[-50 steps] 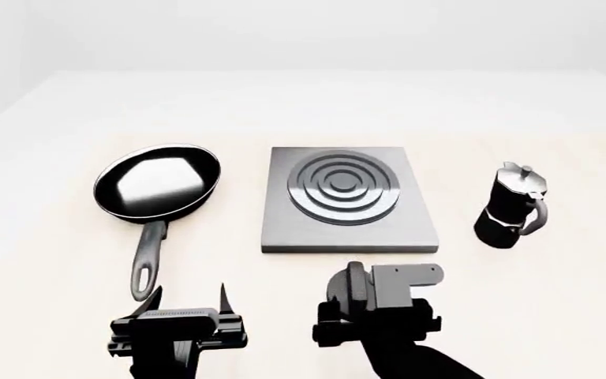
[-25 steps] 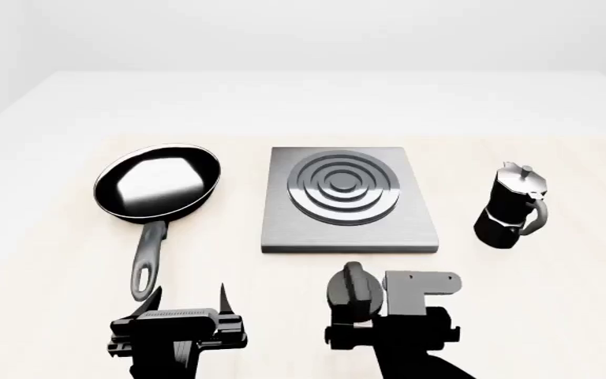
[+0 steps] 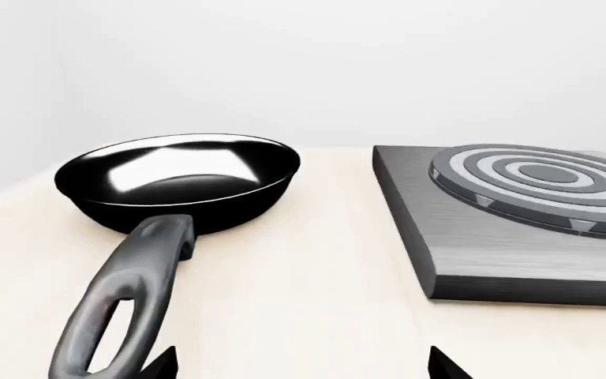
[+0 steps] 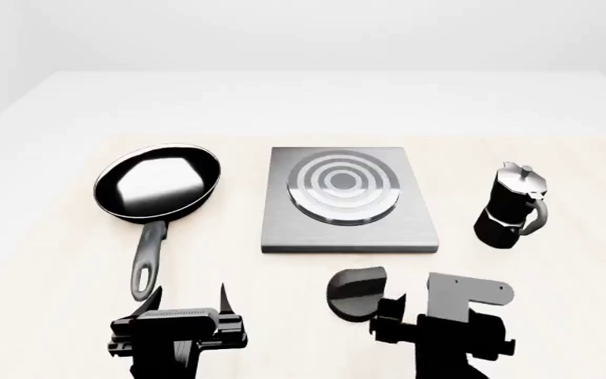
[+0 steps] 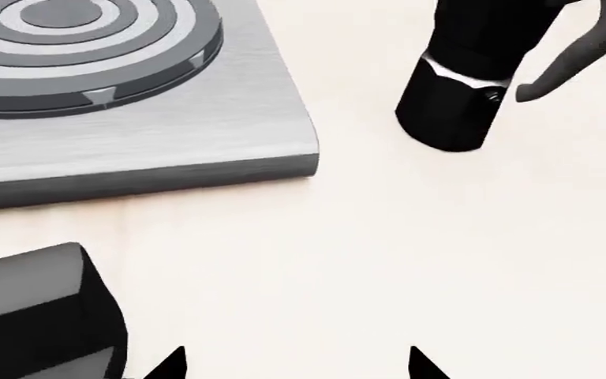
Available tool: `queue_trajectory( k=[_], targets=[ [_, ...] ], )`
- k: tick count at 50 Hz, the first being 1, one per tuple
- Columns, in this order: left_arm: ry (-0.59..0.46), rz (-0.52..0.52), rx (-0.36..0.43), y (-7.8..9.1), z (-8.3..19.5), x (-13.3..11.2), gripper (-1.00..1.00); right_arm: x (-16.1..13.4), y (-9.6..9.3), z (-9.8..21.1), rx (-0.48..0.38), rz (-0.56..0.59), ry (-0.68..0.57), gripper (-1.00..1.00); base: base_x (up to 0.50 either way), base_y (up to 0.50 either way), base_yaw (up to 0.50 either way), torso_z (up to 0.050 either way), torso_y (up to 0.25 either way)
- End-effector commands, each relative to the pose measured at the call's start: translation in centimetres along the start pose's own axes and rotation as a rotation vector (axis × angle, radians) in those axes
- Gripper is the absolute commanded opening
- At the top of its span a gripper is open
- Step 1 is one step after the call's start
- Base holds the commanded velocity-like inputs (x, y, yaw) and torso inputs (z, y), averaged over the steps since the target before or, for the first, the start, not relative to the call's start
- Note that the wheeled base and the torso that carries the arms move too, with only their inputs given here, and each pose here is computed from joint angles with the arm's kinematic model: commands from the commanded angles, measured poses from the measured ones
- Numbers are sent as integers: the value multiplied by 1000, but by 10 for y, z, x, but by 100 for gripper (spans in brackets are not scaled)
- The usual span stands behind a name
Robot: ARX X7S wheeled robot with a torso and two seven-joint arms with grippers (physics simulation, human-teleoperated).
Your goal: Turn on the stove and put the frying pan on it.
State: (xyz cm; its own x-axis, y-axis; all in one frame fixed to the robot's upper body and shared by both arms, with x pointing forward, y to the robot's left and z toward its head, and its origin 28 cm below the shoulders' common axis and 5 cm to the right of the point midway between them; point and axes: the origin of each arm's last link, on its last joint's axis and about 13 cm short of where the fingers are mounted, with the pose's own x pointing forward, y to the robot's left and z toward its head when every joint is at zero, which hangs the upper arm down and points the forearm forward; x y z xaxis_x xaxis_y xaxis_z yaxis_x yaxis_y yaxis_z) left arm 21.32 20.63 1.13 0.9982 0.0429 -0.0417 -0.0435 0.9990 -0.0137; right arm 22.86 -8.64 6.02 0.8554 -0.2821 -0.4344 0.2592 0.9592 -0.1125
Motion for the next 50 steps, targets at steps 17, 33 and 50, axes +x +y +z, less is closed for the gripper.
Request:
queue_trajectory(
  k=[17,33,50],
  targets=[
    [-3,0,-5,0,0,0,100,26,-21,-33,94,-148,-334,100,0,0,0,0,0],
    [-2,12,-17,2,3,-1,100,32,-22,-44,154,-118,-393,100,0,0,0,0,0],
    [30,11,1,7,24,11,100,33,-18,-44,135,-107,-363,100,0,0,0,0,0]
  ],
)
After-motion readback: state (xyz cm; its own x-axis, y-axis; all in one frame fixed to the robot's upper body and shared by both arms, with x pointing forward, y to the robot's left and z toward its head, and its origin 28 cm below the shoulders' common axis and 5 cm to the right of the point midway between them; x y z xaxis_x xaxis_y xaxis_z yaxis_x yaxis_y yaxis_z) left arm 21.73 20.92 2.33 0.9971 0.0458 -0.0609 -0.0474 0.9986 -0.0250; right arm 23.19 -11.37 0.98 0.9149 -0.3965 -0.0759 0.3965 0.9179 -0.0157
